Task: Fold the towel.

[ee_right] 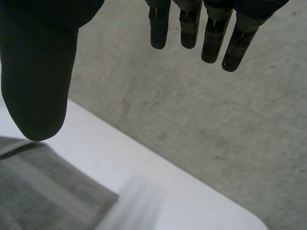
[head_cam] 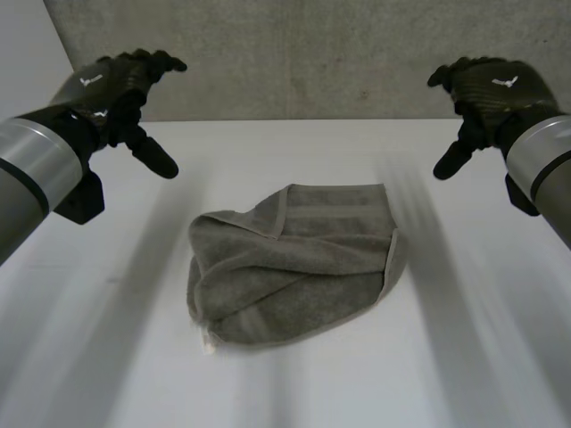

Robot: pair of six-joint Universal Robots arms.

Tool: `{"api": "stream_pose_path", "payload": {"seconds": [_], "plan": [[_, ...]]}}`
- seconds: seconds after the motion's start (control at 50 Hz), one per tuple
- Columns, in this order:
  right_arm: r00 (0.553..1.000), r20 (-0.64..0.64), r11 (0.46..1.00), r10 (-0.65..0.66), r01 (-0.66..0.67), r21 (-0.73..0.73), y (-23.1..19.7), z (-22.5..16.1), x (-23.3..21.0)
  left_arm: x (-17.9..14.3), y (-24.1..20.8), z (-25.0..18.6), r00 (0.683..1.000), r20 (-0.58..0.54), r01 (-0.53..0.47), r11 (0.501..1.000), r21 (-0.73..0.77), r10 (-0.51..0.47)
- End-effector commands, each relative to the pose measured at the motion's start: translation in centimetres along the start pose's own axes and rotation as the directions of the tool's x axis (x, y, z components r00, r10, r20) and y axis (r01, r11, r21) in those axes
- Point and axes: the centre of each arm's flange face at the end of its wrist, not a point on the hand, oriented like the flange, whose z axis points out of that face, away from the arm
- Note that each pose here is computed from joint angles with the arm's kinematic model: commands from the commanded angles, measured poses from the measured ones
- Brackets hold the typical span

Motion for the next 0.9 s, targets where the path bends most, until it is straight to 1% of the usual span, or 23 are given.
{"api": "stream_pose_path", "payload": {"seconds": [0.02,0.06,0.08,0.1,0.12,0.16,0.18,0.22,0.24,0.26,0.28,0.32,0.34,0.38,0.4,0.46,0.48,0.6,0.66,0.7,0.72,0.76,0.9], "plan": [[0.991,0.109,0.991,-0.077,0.088,-0.1,2.9,0.8,-1.3,-0.2,2.8,1.3,1.0,-0.001,0.009,0.996,-0.091,-0.009],[0.974,0.17,0.966,-0.152,0.183,-0.181,4.9,0.7,-2.1,0.0,4.2,1.9,1.0,-0.011,-0.019,0.991,-0.129,0.018],[0.974,0.17,0.966,-0.153,0.183,-0.181,4.9,0.7,-2.1,0.0,4.2,1.9,1.0,-0.011,-0.019,0.991,-0.129,0.018],[0.96,0.217,0.952,-0.178,0.224,-0.209,5.7,0.4,-3.1,-0.2,5.2,2.4,0.999,-0.014,-0.048,0.987,-0.154,0.046],[0.96,0.217,0.952,-0.178,0.224,-0.209,5.7,0.4,-3.2,-0.2,5.2,2.4,0.999,-0.014,-0.048,0.987,-0.154,0.046],[0.924,0.33,0.937,-0.194,0.274,-0.218,6.6,-1.1,-6.5,-0.5,7.4,3.4,0.991,-0.035,-0.136,0.968,-0.213,0.132],[0.924,0.331,0.937,-0.194,0.275,-0.218,6.6,-1.1,-6.5,-0.5,7.4,3.4,0.991,-0.035,-0.137,0.967,-0.213,0.132],[0.905,0.394,0.937,-0.159,0.264,-0.228,7.3,-2.4,-9.0,-0.8,9.4,4.1,0.969,-0.068,-0.246,0.935,-0.254,0.237],[0.905,0.394,0.937,-0.159,0.264,-0.229,7.3,-2.4,-9.0,-0.9,9.4,4.1,0.969,-0.068,-0.247,0.935,-0.254,0.237],[0.899,0.42,0.937,-0.125,0.246,-0.247,8.0,-2.9,-10.1,-1.0,10.4,4.5,0.956,-0.094,-0.292,0.918,-0.27,0.276],[0.899,0.42,0.937,-0.125,0.246,-0.248,8.0,-2.9,-10.1,-1.0,10.4,4.5,0.956,-0.095,-0.292,0.917,-0.27,0.277],[0.886,0.461,0.941,-0.046,0.193,-0.279,9.2,-4.0,-12.2,-1.0,12.3,5.1,0.937,-0.181,-0.342,0.896,-0.285,0.3],[0.886,0.461,0.941,-0.045,0.193,-0.279,9.2,-4.0,-12.2,-1.0,12.4,5.1,0.937,-0.182,-0.342,0.895,-0.285,0.3],[0.857,0.514,0.944,0.012,0.16,-0.289,10.0,-5.6,-14.6,-1.2,13.6,5.5,0.93,-0.253,-0.334,0.898,-0.286,0.265],[0.857,0.515,0.944,0.013,0.16,-0.289,10.0,-5.6,-14.6,-1.2,13.6,5.5,0.93,-0.253,-0.334,0.898,-0.286,0.265],[0.83,0.556,0.946,0.052,0.138,-0.294,10.7,-6.7,-16.3,-1.2,14.9,5.8,0.922,-0.306,-0.329,0.898,-0.293,0.238],[0.818,0.572,0.945,0.066,0.133,-0.299,11.2,-7.0,-16.9,-1.5,15.7,6.2,0.922,-0.311,-0.326,0.896,-0.302,0.231],[0.785,0.615,0.954,0.069,0.128,-0.27,12.7,-7.5,-19.6,-1.9,16.8,7.0,0.921,-0.308,-0.327,0.9,-0.286,0.237],[0.781,0.621,0.957,0.069,0.124,-0.262,13.1,-7.4,-20.1,-2.2,17.0,7.6,0.917,-0.3,-0.344,0.904,-0.255,0.264],[0.773,0.629,0.96,0.087,0.105,-0.261,13.7,-7.5,-21.1,-2.4,17.4,8.2,0.902,-0.298,-0.383,0.899,-0.214,0.313],[0.772,0.629,0.96,0.087,0.104,-0.261,13.7,-7.5,-21.1,-2.4,17.4,8.2,0.902,-0.298,-0.383,0.899,-0.214,0.314],[0.77,0.628,0.96,0.112,0.08,-0.269,14.2,-7.4,-21.8,-2.5,17.4,8.5,0.886,-0.298,-0.417,0.891,-0.181,0.355],[0.779,0.614,0.963,0.127,0.052,-0.264,15.1,-6.6,-22.5,-2.7,17.9,8.8,0.879,-0.301,-0.432,0.884,-0.176,0.37]]}}
